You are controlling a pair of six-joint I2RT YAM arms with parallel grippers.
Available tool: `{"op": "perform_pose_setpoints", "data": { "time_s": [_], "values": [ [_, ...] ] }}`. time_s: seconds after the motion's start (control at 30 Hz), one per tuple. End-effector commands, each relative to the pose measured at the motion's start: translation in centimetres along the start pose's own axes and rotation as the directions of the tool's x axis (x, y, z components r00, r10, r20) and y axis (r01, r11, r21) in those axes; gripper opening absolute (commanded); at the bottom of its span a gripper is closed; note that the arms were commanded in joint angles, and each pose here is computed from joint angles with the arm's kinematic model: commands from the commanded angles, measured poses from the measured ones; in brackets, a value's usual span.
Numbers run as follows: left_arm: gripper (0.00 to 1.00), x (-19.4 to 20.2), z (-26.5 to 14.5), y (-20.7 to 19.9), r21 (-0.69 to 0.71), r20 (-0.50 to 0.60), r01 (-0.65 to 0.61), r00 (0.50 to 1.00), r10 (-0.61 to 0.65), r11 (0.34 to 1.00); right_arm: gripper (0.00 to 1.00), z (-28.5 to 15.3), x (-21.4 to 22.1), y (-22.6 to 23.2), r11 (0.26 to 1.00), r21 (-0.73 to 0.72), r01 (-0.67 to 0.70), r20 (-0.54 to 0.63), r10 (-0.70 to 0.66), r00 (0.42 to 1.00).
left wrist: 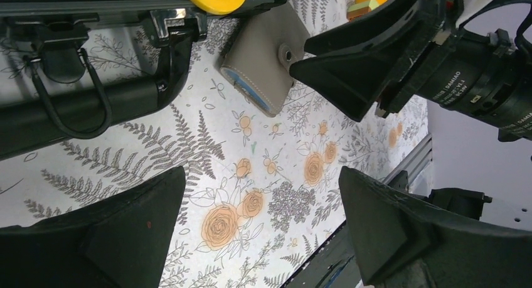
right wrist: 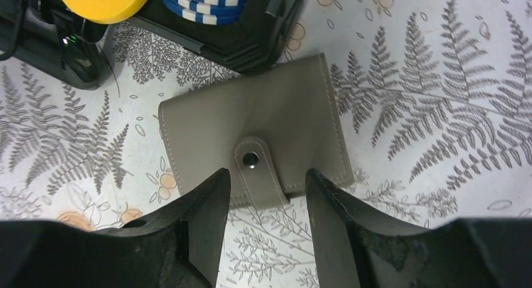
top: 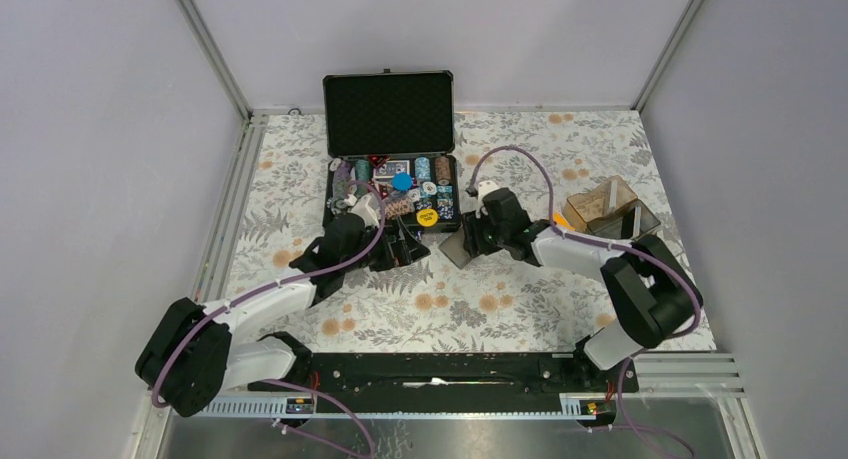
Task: Put the credit cards into the card holder
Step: Move the card holder to the center of the board.
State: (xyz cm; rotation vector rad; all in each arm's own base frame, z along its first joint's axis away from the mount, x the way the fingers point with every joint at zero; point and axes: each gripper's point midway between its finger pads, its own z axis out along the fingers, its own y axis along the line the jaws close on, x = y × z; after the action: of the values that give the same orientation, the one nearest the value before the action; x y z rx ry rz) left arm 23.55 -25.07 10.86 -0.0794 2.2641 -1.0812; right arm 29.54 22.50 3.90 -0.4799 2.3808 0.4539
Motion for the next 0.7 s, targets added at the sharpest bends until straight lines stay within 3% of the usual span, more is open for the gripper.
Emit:
{"op": "perform_pose_setpoints", "data": {
  "time_s": [0.0, 0.3, 0.47, 0.67],
  "values": [
    [0.99, -0.4, -0.4, 0.3, -0.019, 0.03, -0.042, 0.999, 0.043, 0.999, 0.55, 1.3, -0.9, 0.3, 0.993, 0.054, 0.101, -0.016, -0.1, 0.995],
    [0.99, -0.2, -0.8, 1.0, -0.051, 0.02, -0.07, 0.997, 0.072, 0.996, 0.5, 3.0, 1.8, 0.3, 0.973, 0.125, 0.192, -0.144, -0.173, 0.974],
    [0.99, -0.2, -1.0, 1.0, -0.052, 0.014, -0.11, 0.994, 0.111, 0.993, 0.31, 2.7, 3.9, 1.5, 0.977, 0.088, 0.192, -0.188, -0.173, 0.967],
    [0.99, 0.0, -1.6, 0.7, -0.012, 0.028, -0.166, 0.986, 0.167, 0.986, 0.09, 1.3, 5.1, 5.8, 0.986, -0.097, 0.134, -0.172, -0.149, 0.974]
  ]
}}
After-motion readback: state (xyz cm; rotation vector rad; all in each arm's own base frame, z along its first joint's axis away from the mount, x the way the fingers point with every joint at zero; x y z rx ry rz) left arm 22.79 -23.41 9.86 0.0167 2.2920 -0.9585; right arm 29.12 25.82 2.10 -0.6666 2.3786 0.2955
